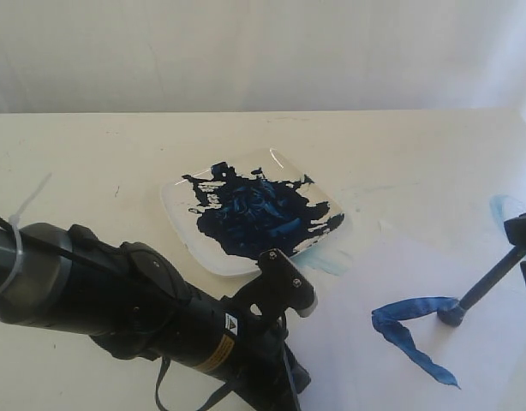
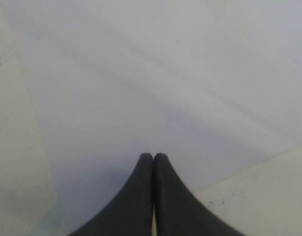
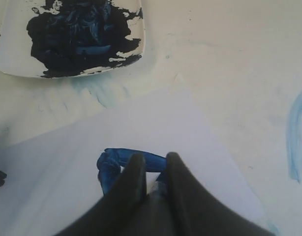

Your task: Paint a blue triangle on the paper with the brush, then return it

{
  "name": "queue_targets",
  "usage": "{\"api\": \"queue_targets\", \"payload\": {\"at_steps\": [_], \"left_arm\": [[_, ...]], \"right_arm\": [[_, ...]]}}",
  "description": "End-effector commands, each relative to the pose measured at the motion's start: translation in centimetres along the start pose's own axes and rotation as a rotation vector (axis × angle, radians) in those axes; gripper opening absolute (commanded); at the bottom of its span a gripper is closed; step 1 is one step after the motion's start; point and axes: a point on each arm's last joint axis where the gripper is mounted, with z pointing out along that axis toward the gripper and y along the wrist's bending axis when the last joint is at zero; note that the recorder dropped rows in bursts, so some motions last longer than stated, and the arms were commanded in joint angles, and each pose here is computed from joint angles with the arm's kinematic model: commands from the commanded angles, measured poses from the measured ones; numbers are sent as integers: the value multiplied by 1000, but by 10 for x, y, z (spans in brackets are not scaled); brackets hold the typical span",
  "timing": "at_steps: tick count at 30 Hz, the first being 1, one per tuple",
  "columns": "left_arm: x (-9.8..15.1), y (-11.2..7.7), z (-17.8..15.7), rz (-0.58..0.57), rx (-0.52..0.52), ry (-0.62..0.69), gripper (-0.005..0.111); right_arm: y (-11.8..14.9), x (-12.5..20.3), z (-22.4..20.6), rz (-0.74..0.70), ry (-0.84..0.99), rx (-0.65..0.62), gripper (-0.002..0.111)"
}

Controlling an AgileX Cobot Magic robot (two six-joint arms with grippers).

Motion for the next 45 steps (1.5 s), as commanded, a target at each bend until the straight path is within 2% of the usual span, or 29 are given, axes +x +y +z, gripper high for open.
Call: {"api": "queue_targets", "payload": {"at_steps": [1, 7, 14, 34, 45], "left_arm": [[2, 0, 0, 8, 0, 8, 0], [2, -1, 0, 10, 5, 8, 0], [2, -1, 0, 10, 9, 8, 0], [2, -2, 0, 10, 16, 9, 0], [2, -2, 0, 10, 16, 9, 0]], "right_arm": [[4, 6, 0, 27, 45, -50, 0], [10, 8, -2, 36, 68, -93, 0], [15, 11, -12, 45, 85, -73, 0], [30, 18, -27, 63, 117, -117, 0], [32, 4, -45, 19, 2, -44, 0]]}}
